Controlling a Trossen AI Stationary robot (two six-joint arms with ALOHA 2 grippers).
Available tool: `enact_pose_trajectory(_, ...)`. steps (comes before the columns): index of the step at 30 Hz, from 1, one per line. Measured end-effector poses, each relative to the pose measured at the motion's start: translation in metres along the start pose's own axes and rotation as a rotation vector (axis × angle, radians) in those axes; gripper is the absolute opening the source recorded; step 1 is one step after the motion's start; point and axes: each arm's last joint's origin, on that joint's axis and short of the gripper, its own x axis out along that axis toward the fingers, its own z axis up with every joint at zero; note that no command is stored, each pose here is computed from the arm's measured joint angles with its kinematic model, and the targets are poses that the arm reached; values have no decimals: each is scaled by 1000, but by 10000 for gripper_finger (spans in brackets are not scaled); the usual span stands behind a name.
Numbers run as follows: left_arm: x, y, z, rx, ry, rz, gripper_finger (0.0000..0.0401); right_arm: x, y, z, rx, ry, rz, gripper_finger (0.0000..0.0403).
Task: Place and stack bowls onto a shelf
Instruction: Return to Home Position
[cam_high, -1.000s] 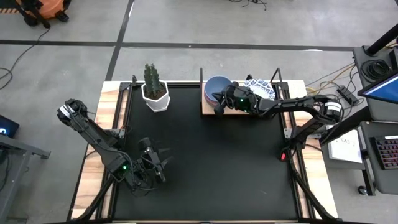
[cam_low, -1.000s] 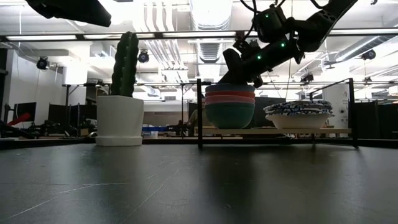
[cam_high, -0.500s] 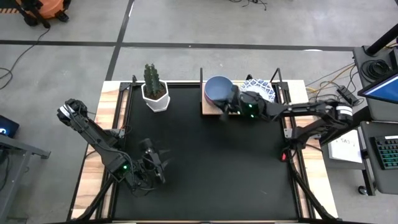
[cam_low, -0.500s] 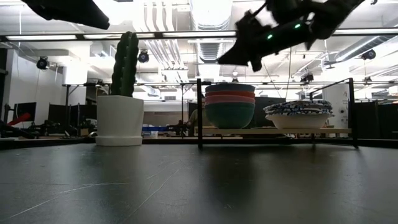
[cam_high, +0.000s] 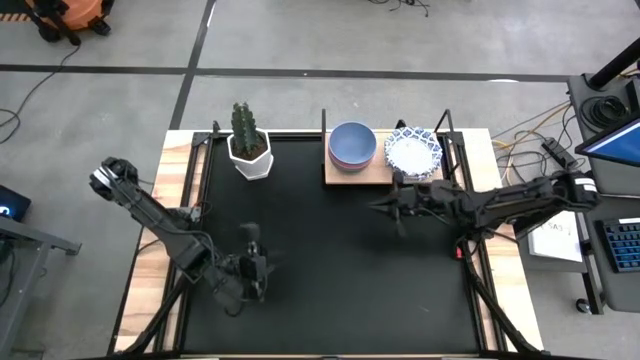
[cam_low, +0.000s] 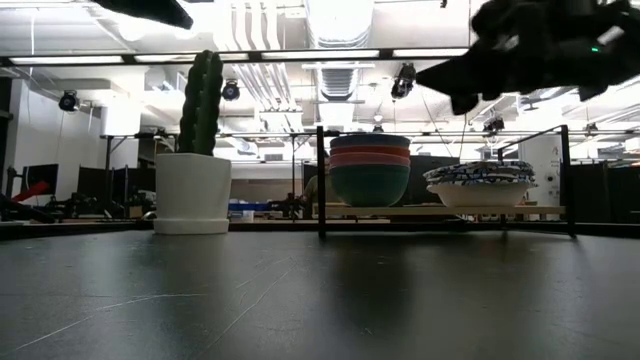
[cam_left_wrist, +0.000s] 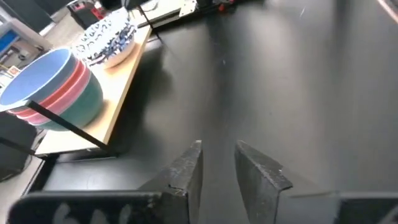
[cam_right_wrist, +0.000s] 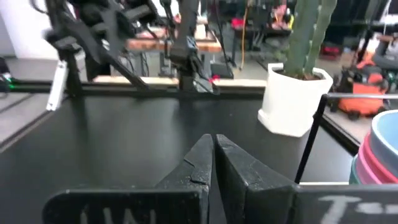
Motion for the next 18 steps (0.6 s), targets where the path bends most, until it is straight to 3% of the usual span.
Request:
enact_pose_trajectory(7,4,23,-21,-10,12,-25,37,-26,3,-8,11,-66,-2,9)
enact_pose_trajectory(12,-3,43,-46,-78,-84,-122,9,-36,4,-13,26,-84,-3,9)
enact_pose_trajectory(18,-20,77,-84,-184,-171,-109,1,-43,5,-25,41,-68,-1,9)
